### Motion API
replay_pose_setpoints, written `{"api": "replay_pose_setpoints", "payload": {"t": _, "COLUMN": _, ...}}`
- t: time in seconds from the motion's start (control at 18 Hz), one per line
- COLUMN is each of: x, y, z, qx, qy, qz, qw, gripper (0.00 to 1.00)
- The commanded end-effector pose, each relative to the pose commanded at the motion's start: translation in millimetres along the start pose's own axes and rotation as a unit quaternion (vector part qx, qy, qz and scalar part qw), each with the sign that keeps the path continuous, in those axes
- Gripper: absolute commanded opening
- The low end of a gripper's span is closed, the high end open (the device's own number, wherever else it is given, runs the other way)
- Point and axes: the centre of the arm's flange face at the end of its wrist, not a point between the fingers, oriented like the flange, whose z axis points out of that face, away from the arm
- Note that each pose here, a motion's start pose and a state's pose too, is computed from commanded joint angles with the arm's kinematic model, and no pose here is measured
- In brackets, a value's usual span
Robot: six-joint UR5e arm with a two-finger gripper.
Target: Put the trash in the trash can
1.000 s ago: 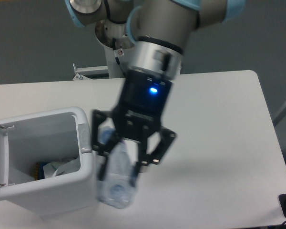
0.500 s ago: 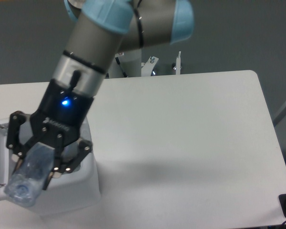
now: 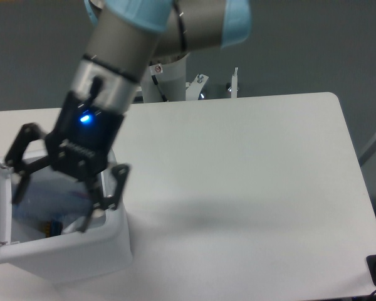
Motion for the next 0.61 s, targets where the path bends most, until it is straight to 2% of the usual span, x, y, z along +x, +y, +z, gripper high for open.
{"api": "replay_pose_setpoints", "payload": {"t": 0.11, "x": -37, "y": -2, "z": -15, "qx": 0.003, "qy": -0.049, "qz": -0.01, "qw": 0.9988, "gripper": 1.0}}
{"api": "replay_pose_setpoints", "payload": {"t": 0.22, "x": -72, "y": 1, "z": -27, "qx": -0.005, "qy": -0.116, "qz": -0.014, "qw": 0.9932, "gripper": 1.0}}
{"api": "replay_pose_setpoints", "payload": {"t": 0.39, "x": -108, "y": 16, "z": -34, "qx": -0.048, "qy": -0.173, "qz": 0.041, "qw": 0.983, "gripper": 1.0}}
{"api": "replay_pose_setpoints", "payload": {"t": 0.5, "x": -128, "y": 30, "z": -40, "qx": -0.112, "qy": -0.215, "qz": 0.099, "qw": 0.9651, "gripper": 1.0}}
{"api": "replay_pose_setpoints", "payload": {"t": 0.61, "x": -131, "y": 35, "z": -50, "qx": -0.155, "qy": -0.255, "qz": 0.12, "qw": 0.9468, "gripper": 1.0}}
